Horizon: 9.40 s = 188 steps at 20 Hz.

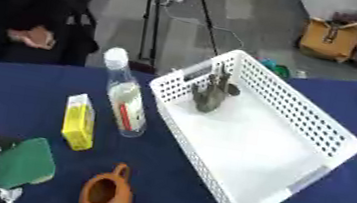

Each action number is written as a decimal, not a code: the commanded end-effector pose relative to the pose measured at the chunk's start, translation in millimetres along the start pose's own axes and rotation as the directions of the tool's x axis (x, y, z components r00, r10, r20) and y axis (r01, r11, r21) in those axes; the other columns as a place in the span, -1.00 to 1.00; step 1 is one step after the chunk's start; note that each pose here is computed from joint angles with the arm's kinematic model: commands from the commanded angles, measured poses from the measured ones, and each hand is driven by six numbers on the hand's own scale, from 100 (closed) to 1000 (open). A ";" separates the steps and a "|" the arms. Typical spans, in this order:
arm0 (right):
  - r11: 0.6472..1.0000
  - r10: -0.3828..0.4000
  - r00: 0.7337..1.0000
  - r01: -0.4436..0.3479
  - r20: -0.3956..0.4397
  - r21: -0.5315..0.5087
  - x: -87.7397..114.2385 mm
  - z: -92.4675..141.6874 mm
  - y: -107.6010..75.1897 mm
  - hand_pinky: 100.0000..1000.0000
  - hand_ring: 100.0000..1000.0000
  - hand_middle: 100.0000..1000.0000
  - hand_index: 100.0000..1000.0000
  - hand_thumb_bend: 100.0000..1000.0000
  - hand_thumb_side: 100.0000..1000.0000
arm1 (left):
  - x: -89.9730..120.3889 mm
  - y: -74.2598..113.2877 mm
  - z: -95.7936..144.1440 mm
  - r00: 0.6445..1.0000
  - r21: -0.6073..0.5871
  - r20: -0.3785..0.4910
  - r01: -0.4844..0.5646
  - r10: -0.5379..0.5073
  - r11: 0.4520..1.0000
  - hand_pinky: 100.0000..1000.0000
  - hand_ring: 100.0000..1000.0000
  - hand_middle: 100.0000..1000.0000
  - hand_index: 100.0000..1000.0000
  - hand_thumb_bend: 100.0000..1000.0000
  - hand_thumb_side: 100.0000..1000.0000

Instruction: Pick up objects on the table and place them in the box.

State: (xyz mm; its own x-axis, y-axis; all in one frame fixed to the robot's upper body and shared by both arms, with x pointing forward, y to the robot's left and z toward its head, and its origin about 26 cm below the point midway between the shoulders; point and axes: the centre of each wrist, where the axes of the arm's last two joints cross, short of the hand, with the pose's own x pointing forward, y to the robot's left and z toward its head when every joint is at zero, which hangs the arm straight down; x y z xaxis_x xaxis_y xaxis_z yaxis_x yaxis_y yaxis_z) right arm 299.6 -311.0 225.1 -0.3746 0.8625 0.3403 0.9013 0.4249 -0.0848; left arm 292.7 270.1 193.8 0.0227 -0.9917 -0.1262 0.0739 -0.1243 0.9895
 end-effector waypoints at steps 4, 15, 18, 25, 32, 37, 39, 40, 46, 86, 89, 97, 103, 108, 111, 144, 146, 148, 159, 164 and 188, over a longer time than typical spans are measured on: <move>1.000 0.007 0.999 -0.007 0.032 -0.004 0.4 -7.1 -4.7 0.14 -0.05 -0.15 0.03 -1.00 0.07 | -13.1 27.2 1.6 0.998 0.068 0.004 0.064 -0.064 0.996 -1.00 -0.84 -0.60 -0.07 -1.00 -0.11; 1.000 0.006 0.999 -0.006 0.034 0.004 0.2 -6.4 -4.8 0.14 -0.05 -0.15 0.03 -1.00 0.07 | -21.8 66.2 0.9 0.987 0.171 0.007 0.156 -0.160 0.973 -1.00 -0.83 -0.59 -0.07 -1.00 -0.16; 1.000 0.005 0.999 -0.005 0.033 0.007 0.3 -5.7 -4.6 0.14 -0.05 -0.15 0.03 -1.00 0.07 | -24.5 87.9 2.1 0.980 0.240 -0.010 0.196 -0.200 0.951 -1.00 -0.82 -0.59 -0.06 -1.00 -0.17; 1.000 0.002 1.000 -0.003 0.031 0.016 0.2 -4.3 -4.5 0.14 -0.05 -0.15 0.03 -1.00 0.09 | -23.6 126.0 6.8 0.974 0.349 -0.034 0.223 -0.226 0.910 -1.00 -0.83 -0.62 -0.06 -1.00 -0.18; 1.000 -0.002 1.000 0.001 0.029 0.027 0.3 -2.6 -4.1 0.14 -0.05 -0.15 0.03 -1.00 0.07 | -5.8 167.8 14.8 0.984 0.461 0.018 0.149 -0.177 0.875 -1.00 -0.86 -0.70 -0.08 -1.00 -0.16; 0.999 -0.008 1.000 0.007 0.028 0.035 0.7 -1.5 -3.6 0.14 -0.05 -0.15 0.03 -1.00 0.07 | 18.4 196.3 23.4 0.985 0.527 0.111 0.052 -0.129 0.848 -1.00 -0.89 -0.74 -0.09 -1.00 -0.14; 0.999 -0.013 1.000 0.012 0.028 0.040 1.3 -0.9 -3.0 0.14 -0.05 -0.15 0.03 -1.00 0.07 | 28.5 206.7 24.4 0.983 0.538 0.151 0.011 -0.109 0.843 -1.00 -0.91 -0.76 -0.10 -1.00 -0.13; 0.999 -0.016 0.999 0.014 0.028 0.042 1.5 -0.7 -2.7 0.14 -0.05 -0.15 0.03 -1.00 0.07 | 32.6 211.1 23.1 0.981 0.539 0.167 -0.003 -0.103 0.843 -1.00 -0.91 -0.76 -0.10 -1.00 -0.13; 0.998 -0.030 0.999 0.028 0.029 0.053 3.2 0.1 -1.2 0.14 -0.05 -0.15 0.03 -1.00 0.07 | 54.3 229.1 -3.2 0.961 0.514 0.265 -0.071 -0.079 0.855 -1.00 -0.93 -0.80 -0.11 -1.00 -0.10; 0.980 -0.194 0.976 0.189 0.097 0.054 31.2 -17.1 17.1 0.14 -0.05 -0.14 0.04 -1.00 0.08 | 104.9 147.2 -185.4 0.817 0.284 0.417 -0.534 0.399 0.796 -1.00 -0.92 -0.88 -0.08 -1.00 0.22; 0.979 -0.201 0.975 0.196 0.098 0.057 32.2 -17.4 17.8 0.14 -0.05 -0.14 0.04 -1.00 0.08 | 105.7 145.6 -187.6 0.808 0.274 0.426 -0.544 0.407 0.793 -1.00 -0.70 -0.66 0.19 -1.00 0.46; 0.976 -0.213 0.972 0.208 0.095 0.061 33.5 -17.1 18.7 0.14 -0.06 -0.14 0.04 -1.00 0.08 | 105.1 141.4 -192.7 0.796 0.282 0.448 -0.558 0.407 0.780 -0.61 0.04 0.08 0.82 -1.00 1.00; 0.976 -0.214 0.972 0.209 0.092 0.066 32.8 -16.1 18.5 0.14 -0.06 -0.15 0.04 -1.00 0.08 | 106.0 143.1 -192.6 0.810 0.274 0.487 -0.498 0.328 0.823 0.47 0.77 0.73 1.00 -1.00 1.00; 0.975 -0.218 0.972 0.212 0.092 0.070 33.2 -15.8 18.8 0.14 -0.06 -0.14 0.04 -1.00 0.08 | 106.8 147.0 -191.6 0.842 0.288 0.485 -0.410 0.237 0.866 1.00 1.00 1.00 1.00 -0.78 1.00; 0.974 -0.220 0.971 0.213 0.091 0.072 33.2 -15.5 18.9 0.14 -0.06 -0.14 0.04 -1.00 0.08 | 108.4 147.8 -191.0 0.856 0.318 0.488 -0.357 0.171 0.878 1.00 1.00 1.00 1.00 -0.74 1.00; 0.970 -0.227 0.971 0.220 0.072 0.100 32.1 -8.7 19.4 0.13 -0.07 -0.15 0.04 -1.00 0.10 | 131.0 187.7 -161.4 0.865 0.155 0.461 0.141 -0.198 0.978 1.00 1.00 1.00 1.00 -1.00 1.00; 0.969 -0.232 0.970 0.224 0.070 0.106 32.2 -8.3 19.6 0.12 -0.07 -0.15 0.03 -1.00 0.10 | 127.2 188.0 -163.0 0.884 0.182 0.436 0.094 -0.166 0.979 1.00 1.00 1.00 1.00 -1.00 1.00; 0.968 -0.235 0.969 0.227 0.070 0.106 32.2 -8.4 19.6 0.12 -0.07 -0.15 0.04 -1.00 0.10 | 125.7 184.3 -165.9 0.900 0.201 0.418 0.045 -0.127 0.978 1.00 1.00 1.00 1.00 -1.00 1.00; 0.965 -0.246 0.967 0.237 0.069 0.115 33.3 -7.9 20.4 0.11 -0.08 -0.15 0.03 -1.00 0.09 | 128.4 179.4 -169.0 0.873 0.272 0.449 0.071 -0.192 0.960 1.00 1.00 1.00 0.73 -0.18 0.80; 0.964 -0.248 0.966 0.240 0.068 0.116 33.4 -7.7 20.4 0.11 -0.08 -0.15 0.03 -1.00 0.08 | 126.6 176.9 -170.8 0.861 0.281 0.483 0.017 -0.156 0.960 1.00 1.00 1.00 1.00 -0.49 1.00; 0.960 -0.259 0.964 0.249 0.065 0.126 33.4 -5.8 20.7 0.10 -0.09 -0.17 0.00 -1.00 0.09 | 124.3 172.7 -175.1 0.849 0.258 0.516 -0.026 -0.115 0.966 1.00 1.00 1.00 1.00 -1.00 1.00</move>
State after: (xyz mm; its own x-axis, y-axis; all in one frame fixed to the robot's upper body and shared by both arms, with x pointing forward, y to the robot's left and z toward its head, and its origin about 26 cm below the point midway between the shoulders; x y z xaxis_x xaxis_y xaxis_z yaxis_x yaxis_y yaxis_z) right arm 308.7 -276.5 234.7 -0.5942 0.7439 0.3059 0.7498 0.6499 -0.1241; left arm 484.7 125.7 319.3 -0.5094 -0.8433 -0.1714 -0.1680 -0.0980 0.9809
